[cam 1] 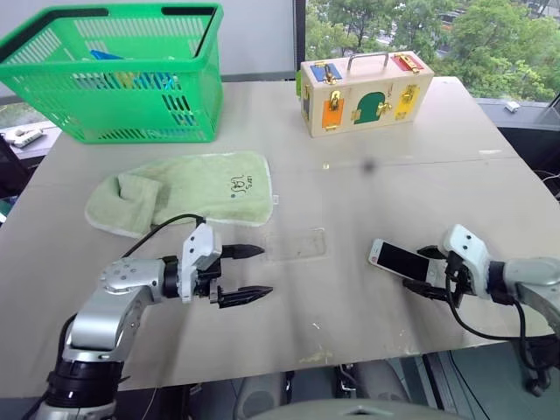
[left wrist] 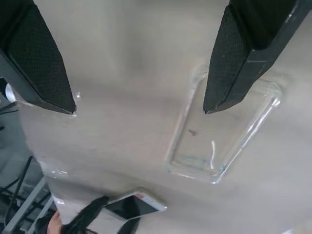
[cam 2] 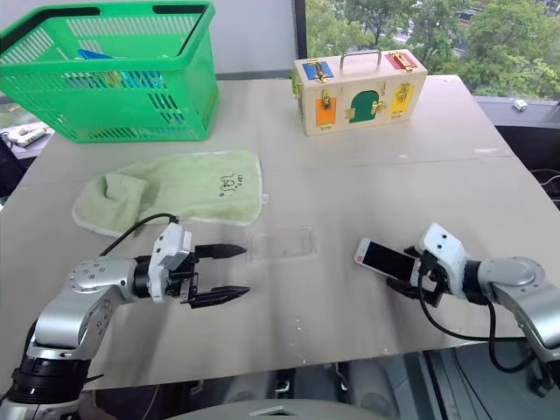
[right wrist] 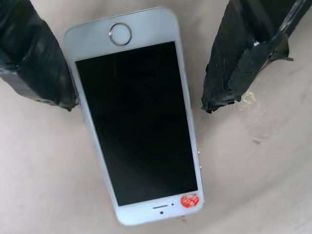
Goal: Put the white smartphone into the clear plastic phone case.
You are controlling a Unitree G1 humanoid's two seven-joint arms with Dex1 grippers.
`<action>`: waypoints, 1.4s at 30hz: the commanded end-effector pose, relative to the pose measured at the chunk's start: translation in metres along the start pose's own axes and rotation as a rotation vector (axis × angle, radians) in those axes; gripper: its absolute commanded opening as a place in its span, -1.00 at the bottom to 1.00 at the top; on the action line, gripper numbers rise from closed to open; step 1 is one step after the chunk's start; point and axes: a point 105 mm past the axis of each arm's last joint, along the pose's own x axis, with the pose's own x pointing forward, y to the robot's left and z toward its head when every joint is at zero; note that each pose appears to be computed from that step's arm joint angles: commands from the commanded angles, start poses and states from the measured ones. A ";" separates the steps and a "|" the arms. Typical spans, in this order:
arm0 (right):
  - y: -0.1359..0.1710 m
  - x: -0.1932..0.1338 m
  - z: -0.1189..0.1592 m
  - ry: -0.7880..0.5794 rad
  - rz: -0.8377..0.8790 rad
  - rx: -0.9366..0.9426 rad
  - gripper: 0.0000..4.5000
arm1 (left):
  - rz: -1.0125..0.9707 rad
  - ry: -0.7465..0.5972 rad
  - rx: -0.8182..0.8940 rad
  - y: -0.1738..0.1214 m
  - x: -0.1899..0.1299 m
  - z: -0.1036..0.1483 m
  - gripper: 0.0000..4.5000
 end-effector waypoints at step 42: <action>0.013 0.017 0.061 -0.060 -0.114 -0.049 0.94 | 0.171 -0.057 -0.012 0.004 -0.015 -0.004 0.92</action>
